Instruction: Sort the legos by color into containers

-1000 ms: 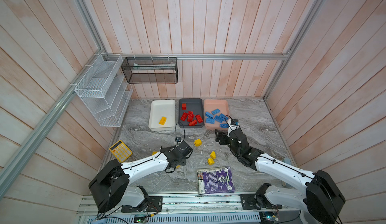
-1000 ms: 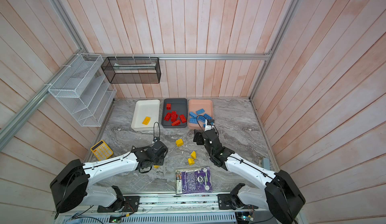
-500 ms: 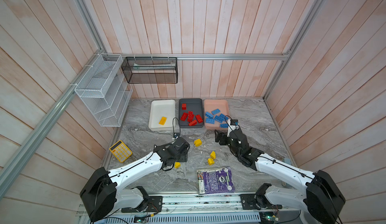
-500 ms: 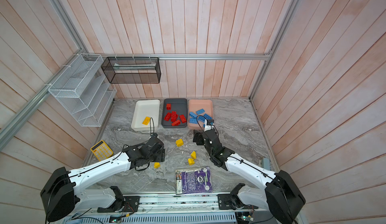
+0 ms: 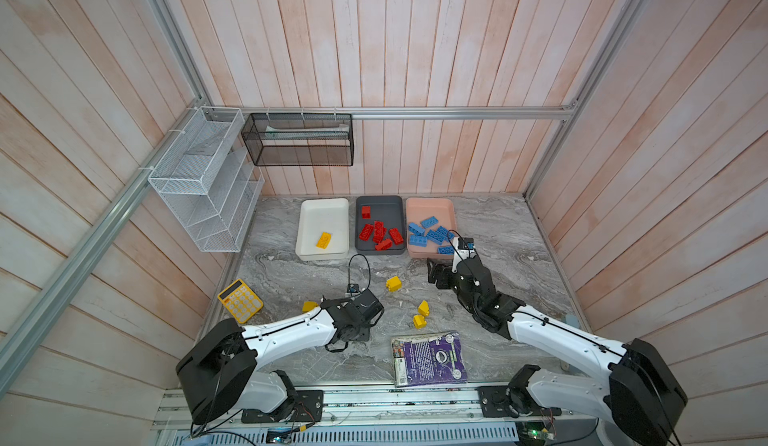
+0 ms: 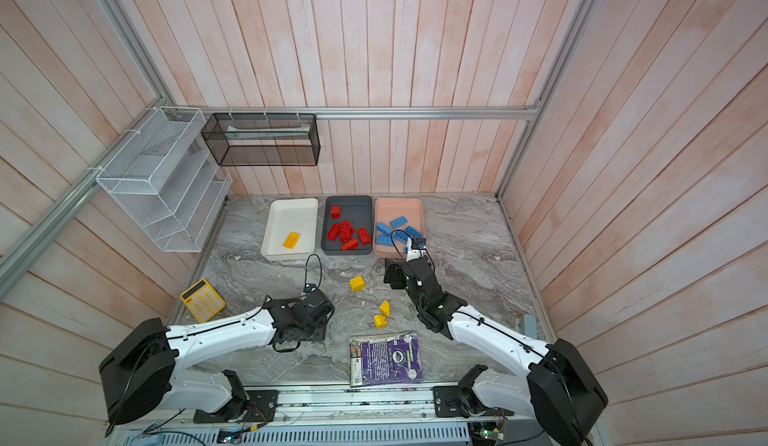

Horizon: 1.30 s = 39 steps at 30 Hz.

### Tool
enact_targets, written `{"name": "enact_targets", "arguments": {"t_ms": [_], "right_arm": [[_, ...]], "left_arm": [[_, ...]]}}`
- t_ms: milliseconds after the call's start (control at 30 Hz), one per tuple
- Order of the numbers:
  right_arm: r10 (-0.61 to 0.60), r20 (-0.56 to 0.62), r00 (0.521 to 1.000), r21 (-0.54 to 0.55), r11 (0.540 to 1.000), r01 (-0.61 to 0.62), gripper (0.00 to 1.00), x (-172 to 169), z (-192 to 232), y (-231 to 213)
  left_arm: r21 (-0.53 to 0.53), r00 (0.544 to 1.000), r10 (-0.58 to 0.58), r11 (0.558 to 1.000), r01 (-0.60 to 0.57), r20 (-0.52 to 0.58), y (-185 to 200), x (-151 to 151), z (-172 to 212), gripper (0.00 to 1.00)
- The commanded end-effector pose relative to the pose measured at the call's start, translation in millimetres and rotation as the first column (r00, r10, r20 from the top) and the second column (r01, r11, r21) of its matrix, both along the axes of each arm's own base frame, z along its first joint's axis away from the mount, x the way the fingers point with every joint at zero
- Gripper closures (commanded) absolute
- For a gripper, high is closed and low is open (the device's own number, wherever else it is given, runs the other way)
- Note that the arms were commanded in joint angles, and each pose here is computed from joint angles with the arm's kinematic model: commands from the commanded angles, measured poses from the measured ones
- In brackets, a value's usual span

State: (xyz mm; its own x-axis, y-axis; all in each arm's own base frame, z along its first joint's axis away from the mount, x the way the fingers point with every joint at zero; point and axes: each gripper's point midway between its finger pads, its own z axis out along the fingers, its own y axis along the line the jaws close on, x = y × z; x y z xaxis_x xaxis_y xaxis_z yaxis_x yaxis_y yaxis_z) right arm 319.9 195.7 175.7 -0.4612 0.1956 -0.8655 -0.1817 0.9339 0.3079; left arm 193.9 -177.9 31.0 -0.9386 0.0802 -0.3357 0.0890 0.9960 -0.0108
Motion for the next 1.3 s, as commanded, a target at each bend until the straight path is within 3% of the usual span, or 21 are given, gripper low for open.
{"name": "enact_targets", "arguments": {"t_ms": [0, 267, 600, 833, 1267], "right_arm": [[0.012, -0.009, 1.0, -0.014, 1.0, -0.012, 0.15, -2, -5, 1], [0.011, -0.009, 1.0, -0.014, 1.0, -0.011, 0.15, -2, -5, 1], [0.018, -0.015, 1.0, -0.011, 1.0, -0.018, 0.15, -3, -7, 2], [0.025, -0.02, 0.999, -0.007, 1.0, -0.025, 0.15, -3, -8, 4], [0.032, -0.028, 0.999, -0.005, 0.999, -0.033, 0.15, -3, -11, 6]], "left_arm": [[0.029, 1.0, -0.004, 1.0, 0.004, 0.028, -4, 10, 3, 0.43], [0.052, 1.0, -0.023, 0.998, 0.023, 0.012, -6, 11, -2, 0.66], [0.027, 0.996, -0.027, 0.999, 0.025, 0.09, -16, 34, 29, 0.68], [-0.046, 0.98, 0.014, 0.999, -0.005, 0.198, -16, 81, 75, 0.67], [-0.161, 0.916, 0.201, 0.975, -0.153, 0.347, 40, 204, 139, 0.67]]}}
